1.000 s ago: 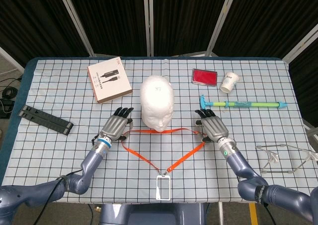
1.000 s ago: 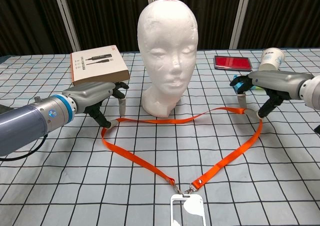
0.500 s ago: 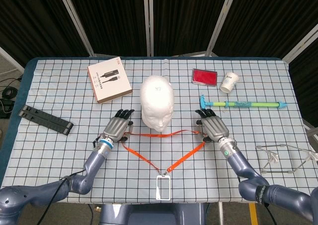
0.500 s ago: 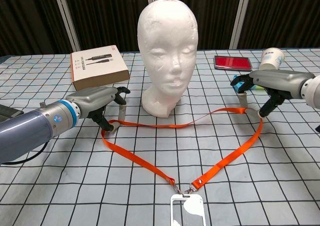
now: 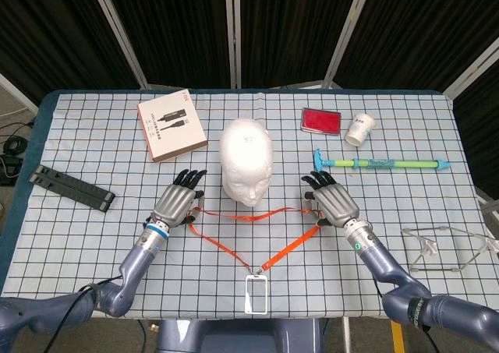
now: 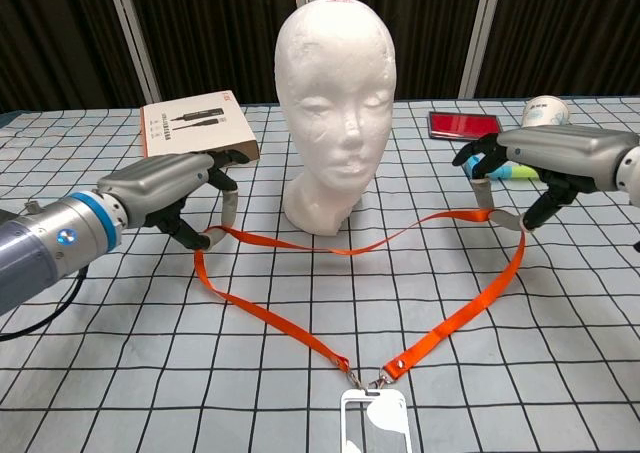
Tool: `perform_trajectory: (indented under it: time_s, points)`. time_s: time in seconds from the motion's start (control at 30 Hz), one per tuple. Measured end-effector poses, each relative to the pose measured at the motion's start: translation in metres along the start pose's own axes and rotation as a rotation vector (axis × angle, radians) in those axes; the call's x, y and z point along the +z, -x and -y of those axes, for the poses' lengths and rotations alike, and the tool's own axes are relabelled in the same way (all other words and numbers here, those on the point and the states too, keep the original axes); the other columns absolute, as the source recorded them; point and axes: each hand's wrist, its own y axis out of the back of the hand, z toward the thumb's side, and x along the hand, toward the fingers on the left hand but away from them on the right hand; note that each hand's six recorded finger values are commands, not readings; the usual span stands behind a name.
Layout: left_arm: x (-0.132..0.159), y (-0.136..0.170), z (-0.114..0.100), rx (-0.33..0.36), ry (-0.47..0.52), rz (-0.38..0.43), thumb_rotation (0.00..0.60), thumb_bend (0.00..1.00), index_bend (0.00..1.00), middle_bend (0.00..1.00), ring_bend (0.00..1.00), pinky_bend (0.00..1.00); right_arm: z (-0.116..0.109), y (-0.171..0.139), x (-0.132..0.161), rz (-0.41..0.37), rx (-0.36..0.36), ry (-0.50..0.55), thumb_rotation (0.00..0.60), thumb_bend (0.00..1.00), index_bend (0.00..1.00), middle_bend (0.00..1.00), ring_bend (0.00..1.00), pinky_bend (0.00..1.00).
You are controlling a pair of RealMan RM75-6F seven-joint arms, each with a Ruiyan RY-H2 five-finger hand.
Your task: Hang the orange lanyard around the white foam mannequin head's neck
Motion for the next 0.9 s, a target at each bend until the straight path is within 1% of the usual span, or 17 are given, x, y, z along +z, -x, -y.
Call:
perform_trajectory:
  time_s: [0.13, 0.2, 0.33, 0.43, 0.63, 0.77, 0.9]
  points:
    - [-0.005, 0.021, -0.022, 0.066, 0.021, 0.019, 0.6, 0.52, 0.71, 0.0, 0.0, 0.0, -0.015, -0.011, 0.008, -0.075, -0.069, -0.076, 0.6, 0.54, 0.74, 0.14, 0.0, 0.0]
    - [-0.009, 0.03, -0.033, 0.087, 0.04, 0.024, 0.6, 0.52, 0.71, 0.0, 0.0, 0.0, -0.024, -0.016, 0.012, -0.107, -0.108, -0.097, 0.6, 0.54, 0.74, 0.15, 0.0, 0.0]
    - [-0.02, 0.046, -0.058, 0.125, 0.102, 0.037, 0.6, 0.52, 0.71, 0.0, 0.0, 0.0, -0.046, -0.029, 0.021, -0.18, -0.198, -0.107, 0.6, 0.54, 0.74, 0.15, 0.0, 0.0]
    - [-0.023, 0.053, -0.076, 0.154, 0.149, 0.051, 0.6, 0.52, 0.71, 0.0, 0.0, 0.0, -0.061, -0.036, 0.025, -0.217, -0.246, -0.108, 0.6, 0.54, 0.74, 0.15, 0.0, 0.0]
    - [-0.017, 0.042, -0.109, 0.192, 0.187, 0.084, 0.6, 0.52, 0.71, 0.0, 0.0, 0.0, -0.086, -0.038, 0.033, -0.233, -0.314, -0.1, 0.6, 0.54, 0.75, 0.15, 0.0, 0.0]
    - [-0.015, 0.033, -0.125, 0.208, 0.196, 0.069, 0.6, 0.52, 0.71, 0.0, 0.0, 0.0, -0.1, -0.035, 0.035, -0.219, -0.348, -0.08, 0.6, 0.53, 0.75, 0.15, 0.0, 0.0]
    - [-0.014, 0.023, -0.139, 0.22, 0.205, 0.047, 0.6, 0.52, 0.72, 0.0, 0.0, 0.0, -0.115, -0.031, 0.035, -0.186, -0.377, -0.054, 0.6, 0.54, 0.75, 0.15, 0.0, 0.0]
